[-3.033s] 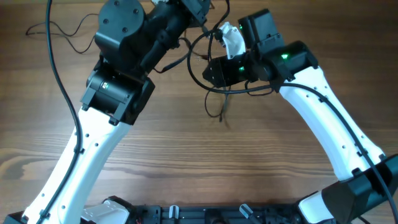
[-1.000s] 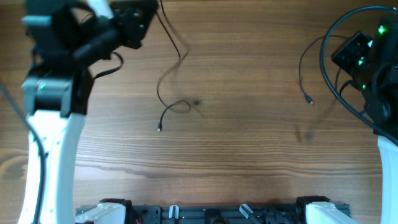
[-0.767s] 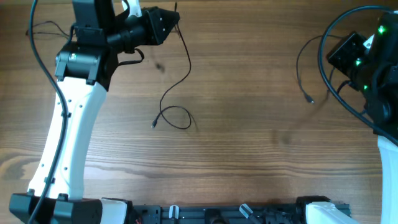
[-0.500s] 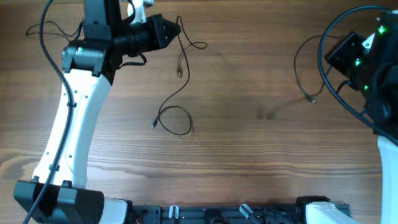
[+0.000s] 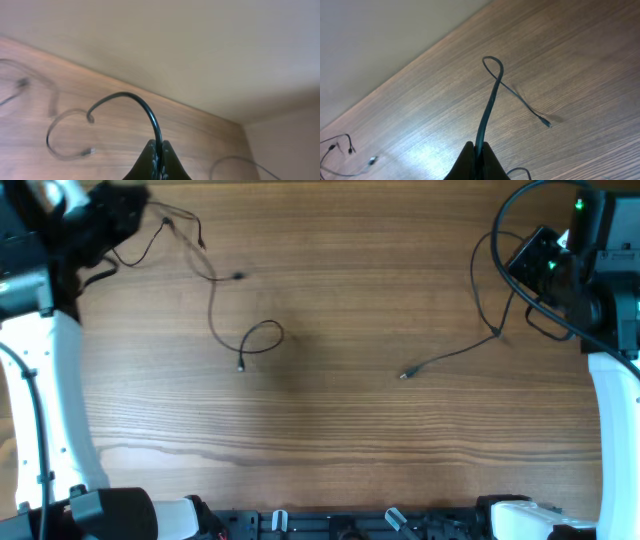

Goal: Untangle cables

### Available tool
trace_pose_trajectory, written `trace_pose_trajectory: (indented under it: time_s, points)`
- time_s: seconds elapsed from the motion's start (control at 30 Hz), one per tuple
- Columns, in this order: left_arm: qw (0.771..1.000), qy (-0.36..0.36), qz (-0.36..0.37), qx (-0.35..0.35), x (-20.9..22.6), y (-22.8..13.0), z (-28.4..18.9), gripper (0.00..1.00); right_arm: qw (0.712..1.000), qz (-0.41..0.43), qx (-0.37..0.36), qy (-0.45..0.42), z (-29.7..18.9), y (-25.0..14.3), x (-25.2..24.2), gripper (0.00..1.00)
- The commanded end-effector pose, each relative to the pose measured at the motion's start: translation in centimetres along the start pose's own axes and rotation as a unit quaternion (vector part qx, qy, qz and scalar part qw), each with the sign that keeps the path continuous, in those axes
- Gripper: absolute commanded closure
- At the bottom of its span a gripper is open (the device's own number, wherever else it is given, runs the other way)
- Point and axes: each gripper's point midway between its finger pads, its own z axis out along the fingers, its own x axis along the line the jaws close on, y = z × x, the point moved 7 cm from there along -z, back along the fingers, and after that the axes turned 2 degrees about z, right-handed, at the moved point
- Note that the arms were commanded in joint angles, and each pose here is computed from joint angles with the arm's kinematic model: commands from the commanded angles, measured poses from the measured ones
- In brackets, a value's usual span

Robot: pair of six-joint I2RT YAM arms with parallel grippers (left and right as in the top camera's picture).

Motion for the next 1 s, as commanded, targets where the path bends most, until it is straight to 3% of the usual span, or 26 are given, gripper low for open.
trace_pose_trajectory:
  time_s: [0.0,0.1,0.37,0.6,0.7,0.77,0.8,0.87,0.97]
  points:
    - [0.989,0.138,-0.037,-0.047,5.2,1.4,-2.9,0.96,1.0,0.003,0.001,0.01,0.1,0.2,0.3,0.96]
    - [0.973,0.213,-0.069,-0.054,9.1,1.5,-4.5,0.96,1.0,0.004,-0.003,0.013,0.1,0.4,0.4,0.96]
    - [0.955,0.263,-0.108,-0.086,17.3,3.0,-5.1,0.96,1.0,0.004,0.0,0.01,0.1,0.2,0.3,0.96]
    - [0.902,0.388,-0.151,-0.117,27.5,2.5,-6.7,0.95,1.0,0.004,0.01,0.02,0.1,0.0,0.5,0.96]
    - [0.888,0.412,-0.144,-0.147,29.9,3.1,-7.3,0.89,1.0,0.004,0.015,0.024,0.1,-0.1,0.6,0.96]
    - [0.877,0.428,-0.138,-0.172,31.6,3.6,-7.8,0.79,0.999,0.004,0.019,0.029,0.1,-0.2,0.7,0.96]
    - [0.87,0.439,-0.139,-0.175,32.0,3.6,-8.0,0.55,0.999,0.004,0.02,0.029,0.1,-0.2,0.7,0.96]
    - [0.862,0.456,-0.143,-0.169,32.6,3.1,-8.3,0.2,0.999,0.004,0.022,0.027,0.1,-0.3,0.6,0.96]
    - [0.864,0.456,-0.165,-0.133,32.6,1.7,-7.9,0.1,0.999,0.004,0.022,0.027,0.1,-0.3,0.6,0.96]
